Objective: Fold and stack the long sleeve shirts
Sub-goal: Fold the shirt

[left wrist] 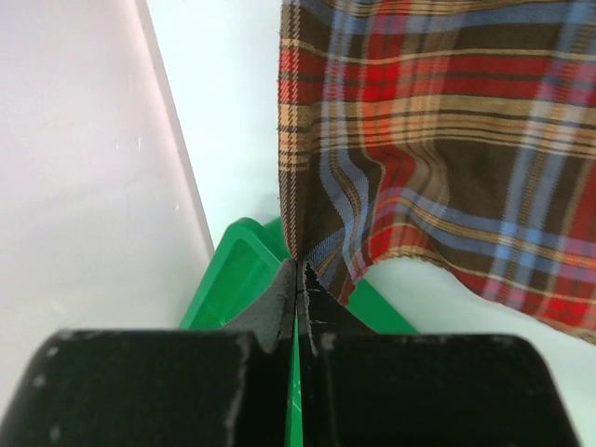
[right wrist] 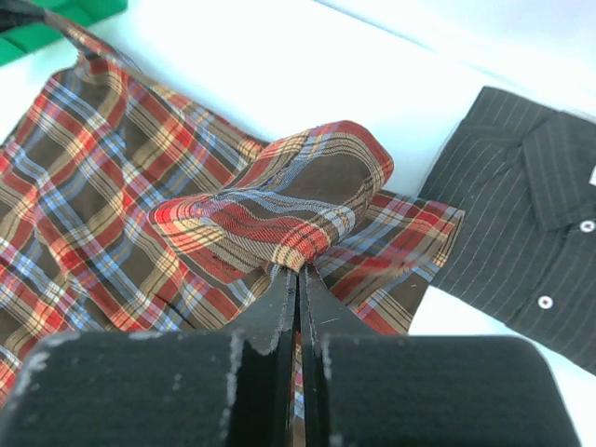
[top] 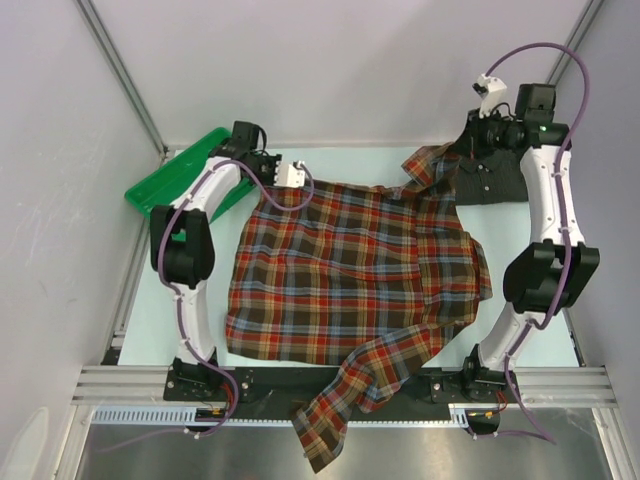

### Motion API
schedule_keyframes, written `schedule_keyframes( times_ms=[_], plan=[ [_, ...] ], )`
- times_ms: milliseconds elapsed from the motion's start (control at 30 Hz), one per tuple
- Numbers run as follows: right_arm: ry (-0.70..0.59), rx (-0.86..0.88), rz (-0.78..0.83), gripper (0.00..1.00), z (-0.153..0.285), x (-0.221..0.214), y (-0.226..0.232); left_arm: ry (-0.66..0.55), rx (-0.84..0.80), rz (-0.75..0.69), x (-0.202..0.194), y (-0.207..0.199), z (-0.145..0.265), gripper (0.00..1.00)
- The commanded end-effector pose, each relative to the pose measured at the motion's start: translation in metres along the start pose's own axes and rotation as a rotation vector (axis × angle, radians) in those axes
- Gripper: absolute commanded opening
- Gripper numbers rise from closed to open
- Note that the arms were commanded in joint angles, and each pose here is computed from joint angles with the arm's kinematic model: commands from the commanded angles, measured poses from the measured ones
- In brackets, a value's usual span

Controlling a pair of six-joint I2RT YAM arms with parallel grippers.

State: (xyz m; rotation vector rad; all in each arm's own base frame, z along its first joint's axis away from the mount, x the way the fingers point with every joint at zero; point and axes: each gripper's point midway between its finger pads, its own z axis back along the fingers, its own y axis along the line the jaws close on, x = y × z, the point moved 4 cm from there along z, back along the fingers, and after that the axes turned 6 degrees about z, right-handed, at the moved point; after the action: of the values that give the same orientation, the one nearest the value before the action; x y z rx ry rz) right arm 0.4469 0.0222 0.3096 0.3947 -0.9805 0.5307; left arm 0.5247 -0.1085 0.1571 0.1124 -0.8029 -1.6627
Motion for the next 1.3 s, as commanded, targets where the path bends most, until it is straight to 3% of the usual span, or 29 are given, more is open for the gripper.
schedule_keyframes(
  times_ms=[0, 600, 933, 1267],
  plan=[
    [-0.093, 0.003, 0.043, 0.00, 0.037, 0.026, 0.022, -0.039, 0.059, -0.073, 0.013, 0.007, 0.036, 0.00],
    [-0.071, -0.048, 0.072, 0.00, 0.132, -0.013, 0.097, -0.012, -0.017, -0.106, 0.020, -0.075, 0.088, 0.00],
    [-0.029, -0.079, 0.075, 0.00, 0.176, -0.053, 0.147, -0.033, -0.136, -0.074, 0.033, -0.146, 0.104, 0.00],
    [0.046, -0.030, 0.065, 0.00, 0.174, -0.099, 0.166, 0.005, -0.284, -0.059, 0.029, -0.211, 0.096, 0.00]
  ],
)
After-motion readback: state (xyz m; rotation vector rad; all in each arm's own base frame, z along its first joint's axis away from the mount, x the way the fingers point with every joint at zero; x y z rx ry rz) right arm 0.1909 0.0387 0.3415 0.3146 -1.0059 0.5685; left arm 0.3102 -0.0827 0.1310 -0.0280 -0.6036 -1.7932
